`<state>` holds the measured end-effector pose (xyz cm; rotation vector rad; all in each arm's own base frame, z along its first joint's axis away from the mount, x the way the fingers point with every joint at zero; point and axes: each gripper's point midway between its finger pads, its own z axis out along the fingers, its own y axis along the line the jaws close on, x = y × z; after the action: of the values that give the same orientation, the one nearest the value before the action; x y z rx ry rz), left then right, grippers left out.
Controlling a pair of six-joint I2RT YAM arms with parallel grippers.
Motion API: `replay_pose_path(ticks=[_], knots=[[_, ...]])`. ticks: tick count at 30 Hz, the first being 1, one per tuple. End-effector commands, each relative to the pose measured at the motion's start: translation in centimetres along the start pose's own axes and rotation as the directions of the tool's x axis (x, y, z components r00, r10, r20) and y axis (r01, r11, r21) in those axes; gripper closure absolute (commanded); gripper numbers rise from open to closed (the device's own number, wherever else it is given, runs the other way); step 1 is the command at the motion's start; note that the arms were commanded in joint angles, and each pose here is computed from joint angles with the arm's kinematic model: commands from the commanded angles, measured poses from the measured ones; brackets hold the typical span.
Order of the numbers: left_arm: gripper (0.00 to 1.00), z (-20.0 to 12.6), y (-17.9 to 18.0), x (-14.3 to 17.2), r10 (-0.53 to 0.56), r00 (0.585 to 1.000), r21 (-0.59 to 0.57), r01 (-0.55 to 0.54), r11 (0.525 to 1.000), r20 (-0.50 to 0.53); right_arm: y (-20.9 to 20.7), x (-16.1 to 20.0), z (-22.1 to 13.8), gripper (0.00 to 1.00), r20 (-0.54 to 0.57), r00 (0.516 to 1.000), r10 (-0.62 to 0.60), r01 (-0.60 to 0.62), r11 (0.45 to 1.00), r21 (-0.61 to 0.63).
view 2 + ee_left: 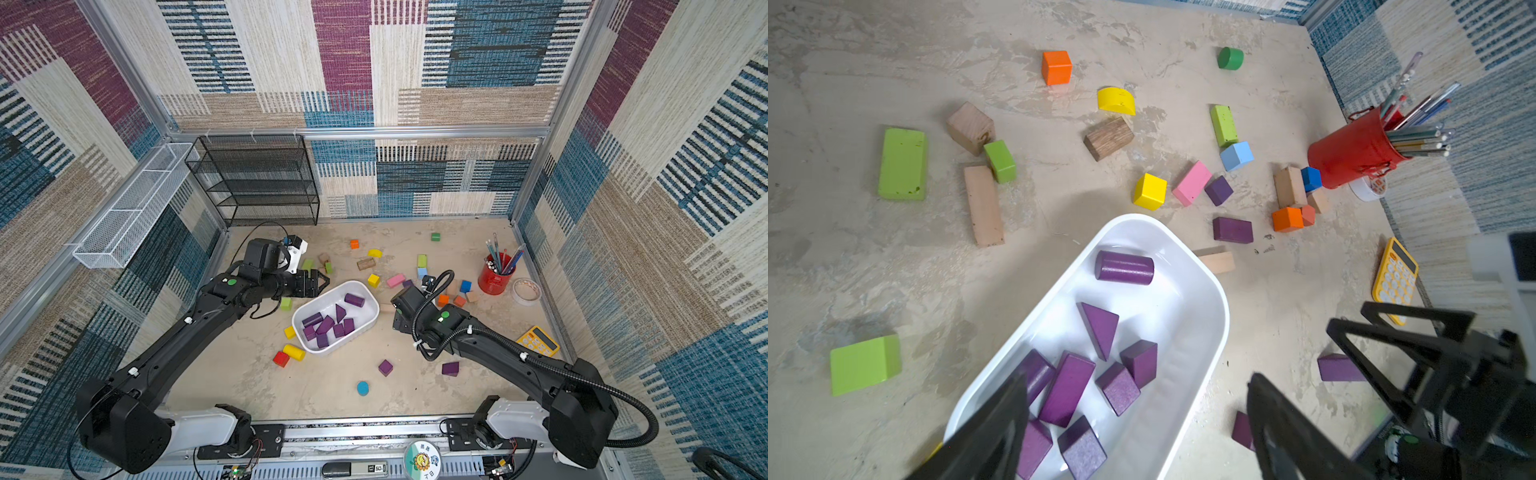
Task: Pick purple bricks into the storage bin
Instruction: Pick up the building block from the center of the board.
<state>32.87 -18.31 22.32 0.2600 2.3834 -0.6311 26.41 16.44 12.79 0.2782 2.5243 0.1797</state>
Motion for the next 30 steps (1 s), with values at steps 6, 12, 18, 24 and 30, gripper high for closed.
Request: replay_pose_path(ticks=[6, 12, 18, 24, 30], knots=[[0.16, 0.2, -1.5, 0.3, 0.088, 0.996, 0.002, -0.088, 0.996, 0.006, 1.4, -2.9, 4.1, 0.10, -0.042, 0.999, 0.027, -0.028, 0.999, -0.034], [0.16, -0.2, -2.4, 0.4, 0.111, 0.994, 0.021, -0.112, 0.994, 0.010, 2.0, -4.4, 7.7, 0.10, -0.079, 0.997, 0.027, -0.024, 0.999, 0.041], [0.16, -1.1, -1.8, 0.0, 0.141, 0.989, -0.023, -0.140, 0.990, 0.043, 1.7, -5.4, 10.4, 0.10, -0.098, 0.995, 0.023, -0.012, 0.995, 0.102], [0.17, -1.4, -1.6, -0.2, 0.154, 0.986, -0.054, -0.151, 0.987, 0.057, 1.4, -5.4, 12.0, 0.10, -0.110, 0.993, 0.032, -0.020, 0.994, 0.111], [0.18, -1.7, -1.4, -0.3, 0.180, 0.981, -0.091, -0.173, 0.981, 0.070, 0.8, -5.1, 13.3, 0.10, -0.123, 0.992, 0.032, -0.016, 0.991, 0.133]])
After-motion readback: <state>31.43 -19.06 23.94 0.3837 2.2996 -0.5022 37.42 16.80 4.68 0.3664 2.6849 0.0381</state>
